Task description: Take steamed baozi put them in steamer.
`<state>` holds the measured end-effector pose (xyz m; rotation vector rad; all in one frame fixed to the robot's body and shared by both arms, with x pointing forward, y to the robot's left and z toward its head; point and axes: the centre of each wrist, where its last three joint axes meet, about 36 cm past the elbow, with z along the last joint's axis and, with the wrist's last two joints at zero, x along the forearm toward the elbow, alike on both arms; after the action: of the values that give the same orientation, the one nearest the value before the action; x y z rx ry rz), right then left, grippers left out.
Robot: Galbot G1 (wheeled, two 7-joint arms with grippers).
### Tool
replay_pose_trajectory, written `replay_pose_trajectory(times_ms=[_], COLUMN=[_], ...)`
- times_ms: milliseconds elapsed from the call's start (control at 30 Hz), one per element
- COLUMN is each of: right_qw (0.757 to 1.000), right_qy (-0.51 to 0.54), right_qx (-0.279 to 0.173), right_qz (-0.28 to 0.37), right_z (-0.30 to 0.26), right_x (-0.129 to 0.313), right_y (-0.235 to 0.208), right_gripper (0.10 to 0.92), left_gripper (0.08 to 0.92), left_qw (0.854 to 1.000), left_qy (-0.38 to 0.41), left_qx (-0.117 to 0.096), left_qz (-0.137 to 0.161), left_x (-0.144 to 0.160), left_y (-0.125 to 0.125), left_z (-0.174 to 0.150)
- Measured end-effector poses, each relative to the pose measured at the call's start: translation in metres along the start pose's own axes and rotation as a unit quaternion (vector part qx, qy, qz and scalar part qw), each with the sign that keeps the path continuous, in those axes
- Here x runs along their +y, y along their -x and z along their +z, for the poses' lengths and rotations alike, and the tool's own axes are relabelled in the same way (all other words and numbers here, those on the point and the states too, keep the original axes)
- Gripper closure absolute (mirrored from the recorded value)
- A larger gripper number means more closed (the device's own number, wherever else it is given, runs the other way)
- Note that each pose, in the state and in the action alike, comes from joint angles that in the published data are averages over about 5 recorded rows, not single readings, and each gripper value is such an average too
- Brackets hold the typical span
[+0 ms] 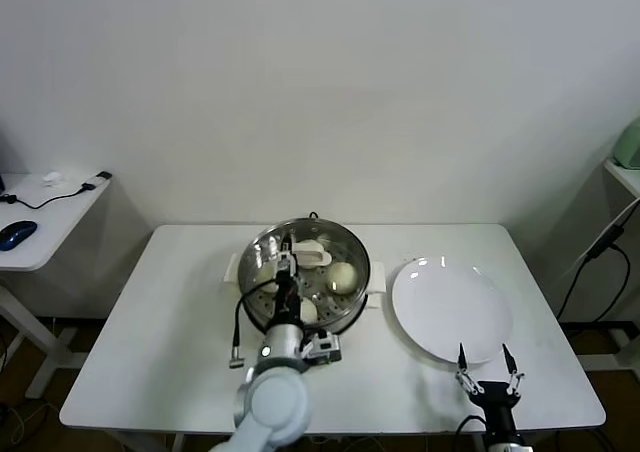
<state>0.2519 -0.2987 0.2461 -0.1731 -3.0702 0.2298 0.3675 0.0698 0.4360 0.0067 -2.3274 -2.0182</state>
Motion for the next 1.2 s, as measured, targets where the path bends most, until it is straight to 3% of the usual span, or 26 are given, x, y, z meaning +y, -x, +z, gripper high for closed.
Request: replay_pose_trajectory(times_ms=[200,367,500,767,1033,1200], right_qw=[1.000,1.000,0.999,0.999,0.998,0.997], right_qy=[0.012,0.025,0.032,0.048,0.066,0.072], right_qx=[0.009,0.004,-0.006,-0.015,-0.014,-0.005], right_qz=[-0.004,-0.002,-0.001,-0.004,-0.001,-0.005], right_z=[-0.002,-0.008,-0.013,-0.017,-0.018,-0.017], right_x=[0.003,0.003,-0.001,-0.002,-0.003,-0.004], right_y=[0.000,0.003,0.005,0.006,0.011,0.011], right_gripper=[0.199,0.200,0.199,0.200,0.200,0.200], left_gripper=[0.207,0.178,0.177,0.177,0.177,0.177], left_qw=[0.999,0.992,0.977,0.920,0.849,0.817], left_qy=[-0.043,-0.118,-0.210,-0.391,-0.528,-0.576], left_qx=[-0.021,-0.042,-0.041,-0.023,-0.009,0.008], left_qz=[-0.003,0.002,0.004,-0.002,0.003,0.003], left_x=[0.020,0.033,0.041,0.030,-0.019,-0.056], left_y=[-0.014,-0.021,-0.017,-0.010,-0.013,-0.021], left_z=[0.020,0.044,0.075,0.165,0.231,0.260])
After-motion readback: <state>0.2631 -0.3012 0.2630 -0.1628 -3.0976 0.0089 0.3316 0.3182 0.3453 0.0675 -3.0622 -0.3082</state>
